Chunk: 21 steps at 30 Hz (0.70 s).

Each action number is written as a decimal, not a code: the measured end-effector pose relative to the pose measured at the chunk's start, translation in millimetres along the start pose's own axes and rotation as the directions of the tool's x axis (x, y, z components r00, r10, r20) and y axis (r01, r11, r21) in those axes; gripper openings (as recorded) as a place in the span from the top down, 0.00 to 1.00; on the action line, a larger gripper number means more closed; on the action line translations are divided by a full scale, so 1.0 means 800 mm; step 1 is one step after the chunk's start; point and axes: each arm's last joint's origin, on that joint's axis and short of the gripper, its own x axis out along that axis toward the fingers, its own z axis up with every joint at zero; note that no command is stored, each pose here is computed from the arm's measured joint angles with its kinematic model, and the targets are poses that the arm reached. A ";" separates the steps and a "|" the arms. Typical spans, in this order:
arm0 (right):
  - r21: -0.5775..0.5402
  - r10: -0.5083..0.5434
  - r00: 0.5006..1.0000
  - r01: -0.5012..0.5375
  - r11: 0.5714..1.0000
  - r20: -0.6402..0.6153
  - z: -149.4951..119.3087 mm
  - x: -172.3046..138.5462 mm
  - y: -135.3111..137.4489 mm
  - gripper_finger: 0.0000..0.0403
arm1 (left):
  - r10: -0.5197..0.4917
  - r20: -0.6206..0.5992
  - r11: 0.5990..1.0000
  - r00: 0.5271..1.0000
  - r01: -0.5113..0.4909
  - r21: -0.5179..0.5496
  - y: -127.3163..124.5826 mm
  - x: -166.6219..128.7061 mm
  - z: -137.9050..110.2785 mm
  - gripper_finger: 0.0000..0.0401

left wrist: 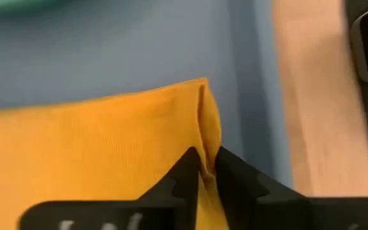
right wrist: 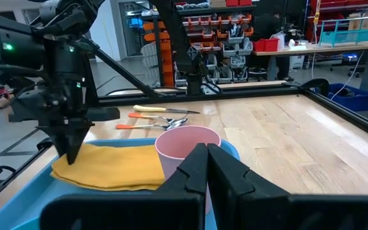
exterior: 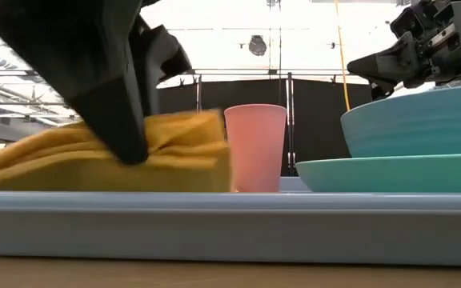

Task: Set up tray
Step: Put the napkin on top of the tray, then put the spoon on top of the yellow napkin

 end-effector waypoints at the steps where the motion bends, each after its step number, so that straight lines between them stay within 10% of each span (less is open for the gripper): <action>1: 0.000 0.000 1.000 0.000 1.000 0.000 0.000 0.000 0.000 1.00 | -0.008 0.012 1.000 1.000 0.008 0.003 -0.002 -0.001 0.001 0.84; 14: 0.000 0.000 1.000 0.000 1.000 -0.003 0.000 0.000 0.000 1.00 | 0.035 -0.033 0.993 0.999 -0.031 0.112 0.003 -0.015 -0.004 0.54; 21: 0.000 0.000 1.000 0.000 1.000 -0.006 -0.001 0.000 0.000 1.00 | 0.358 -0.043 0.929 0.933 -0.352 0.112 0.016 -0.085 -0.036 0.57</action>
